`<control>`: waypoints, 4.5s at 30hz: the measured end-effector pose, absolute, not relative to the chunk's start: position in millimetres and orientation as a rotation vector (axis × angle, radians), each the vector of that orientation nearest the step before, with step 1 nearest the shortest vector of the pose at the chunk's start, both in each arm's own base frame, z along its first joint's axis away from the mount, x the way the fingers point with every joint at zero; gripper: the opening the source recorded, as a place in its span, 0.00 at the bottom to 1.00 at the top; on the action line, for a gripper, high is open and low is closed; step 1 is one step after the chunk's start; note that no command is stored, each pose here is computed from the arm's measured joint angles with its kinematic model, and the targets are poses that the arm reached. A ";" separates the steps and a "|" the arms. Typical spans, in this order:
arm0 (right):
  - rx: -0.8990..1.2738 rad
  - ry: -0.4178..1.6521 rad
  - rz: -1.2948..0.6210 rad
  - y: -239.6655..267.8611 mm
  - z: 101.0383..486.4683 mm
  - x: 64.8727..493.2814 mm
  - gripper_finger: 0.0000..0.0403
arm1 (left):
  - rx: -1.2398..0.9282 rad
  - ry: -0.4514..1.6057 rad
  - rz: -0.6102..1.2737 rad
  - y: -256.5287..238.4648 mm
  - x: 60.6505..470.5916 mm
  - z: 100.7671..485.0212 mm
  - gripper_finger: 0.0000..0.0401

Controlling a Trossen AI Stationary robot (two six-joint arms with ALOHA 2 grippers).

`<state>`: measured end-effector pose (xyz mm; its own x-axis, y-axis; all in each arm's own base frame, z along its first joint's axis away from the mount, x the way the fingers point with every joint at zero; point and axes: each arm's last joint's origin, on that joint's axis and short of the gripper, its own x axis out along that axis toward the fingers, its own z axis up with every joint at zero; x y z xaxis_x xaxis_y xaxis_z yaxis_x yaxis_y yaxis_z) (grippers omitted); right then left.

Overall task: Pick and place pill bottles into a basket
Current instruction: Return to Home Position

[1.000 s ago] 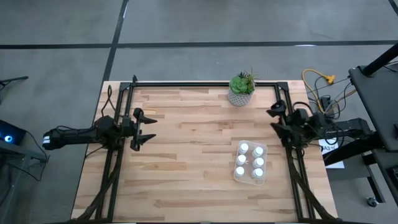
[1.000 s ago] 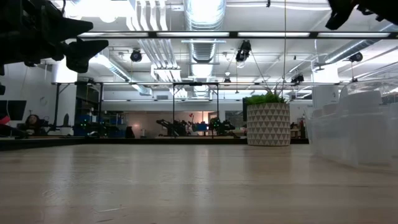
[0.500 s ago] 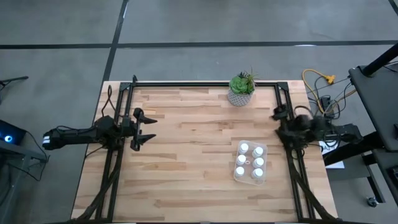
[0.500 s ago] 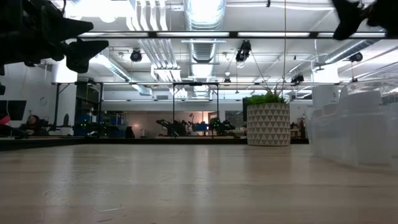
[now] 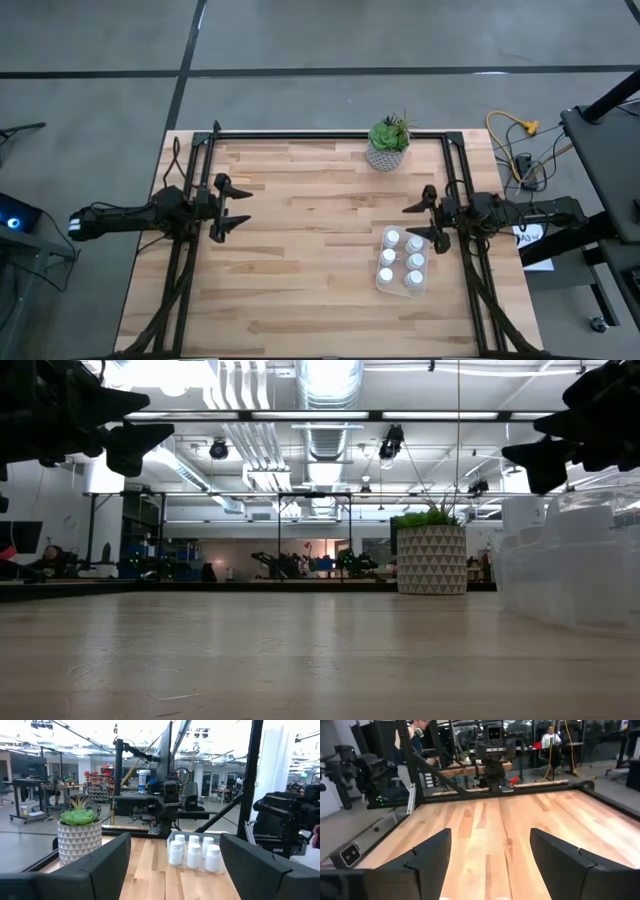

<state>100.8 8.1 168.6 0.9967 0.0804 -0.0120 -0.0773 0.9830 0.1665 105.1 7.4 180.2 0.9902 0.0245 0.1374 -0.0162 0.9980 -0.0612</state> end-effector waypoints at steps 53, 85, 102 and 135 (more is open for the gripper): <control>0.103 0.003 0.085 8.1 168.9 99.0 0.63 | -0.060 -0.137 0.021 7.4 105.1 180.0 0.72; 0.102 0.002 0.085 8.1 169.1 99.0 0.63 | -0.060 -0.140 0.021 7.3 105.0 180.3 0.72; 0.102 0.001 0.085 8.1 169.1 98.9 0.65 | -0.060 -0.138 0.021 7.3 105.0 180.2 0.72; 0.102 0.001 0.085 8.1 169.1 98.9 0.63 | -0.060 -0.139 0.021 7.4 105.0 180.2 0.72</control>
<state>98.9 8.1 169.1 0.9964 0.0850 0.0029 -0.0848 0.9912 0.1019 105.0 7.4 180.2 0.9901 0.0253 0.1380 -0.0169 0.9980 -0.0617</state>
